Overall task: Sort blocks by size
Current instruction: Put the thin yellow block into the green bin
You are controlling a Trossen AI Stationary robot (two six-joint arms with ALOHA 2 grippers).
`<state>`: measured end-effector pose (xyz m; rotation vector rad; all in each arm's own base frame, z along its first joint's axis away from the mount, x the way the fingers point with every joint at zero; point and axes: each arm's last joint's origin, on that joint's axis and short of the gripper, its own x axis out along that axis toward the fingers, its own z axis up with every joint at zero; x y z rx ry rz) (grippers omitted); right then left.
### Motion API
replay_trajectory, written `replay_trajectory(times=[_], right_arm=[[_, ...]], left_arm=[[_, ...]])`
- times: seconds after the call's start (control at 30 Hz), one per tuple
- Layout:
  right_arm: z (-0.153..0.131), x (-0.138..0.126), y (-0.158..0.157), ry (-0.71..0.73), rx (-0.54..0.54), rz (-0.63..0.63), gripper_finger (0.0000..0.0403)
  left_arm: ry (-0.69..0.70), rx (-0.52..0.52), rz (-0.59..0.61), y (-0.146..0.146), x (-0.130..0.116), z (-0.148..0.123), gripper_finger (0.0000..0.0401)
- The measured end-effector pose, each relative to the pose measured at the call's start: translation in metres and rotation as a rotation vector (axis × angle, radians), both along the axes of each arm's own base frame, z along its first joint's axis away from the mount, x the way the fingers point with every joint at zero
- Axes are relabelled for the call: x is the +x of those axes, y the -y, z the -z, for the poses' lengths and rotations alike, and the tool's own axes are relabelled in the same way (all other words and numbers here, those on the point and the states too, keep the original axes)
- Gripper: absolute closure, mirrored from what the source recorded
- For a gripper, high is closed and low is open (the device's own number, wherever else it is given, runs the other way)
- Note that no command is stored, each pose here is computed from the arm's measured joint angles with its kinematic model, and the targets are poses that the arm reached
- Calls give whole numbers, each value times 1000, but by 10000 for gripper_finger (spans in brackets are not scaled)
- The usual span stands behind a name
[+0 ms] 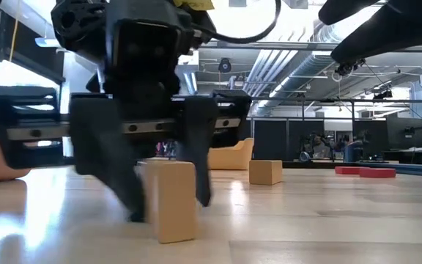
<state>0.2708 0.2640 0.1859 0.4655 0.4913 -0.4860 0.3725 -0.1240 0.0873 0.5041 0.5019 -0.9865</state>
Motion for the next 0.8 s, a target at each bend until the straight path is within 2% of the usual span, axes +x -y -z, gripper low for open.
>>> replay_trajectory(times=[0.13, 0.37, 0.47, 0.63, 0.8], right_arm=[[2, -3, -4, 9, 22, 3, 215], [19, -1, -10, -17, 23, -3, 215], [32, 3, -9, -67, 37, -5, 215], [50, 16, 1, -153, -38, -24, 211], [57, 35, 13, -237, -40, -113, 180]], left_arm=[[-2, 10, -86, -2, 3, -1, 282], [-44, -33, -208, -3, 6, -3, 377], [-34, -28, -260, -4, 7, -3, 378], [-26, -16, -311, -5, 9, -4, 364], [-29, -19, -319, -5, 9, -4, 359]])
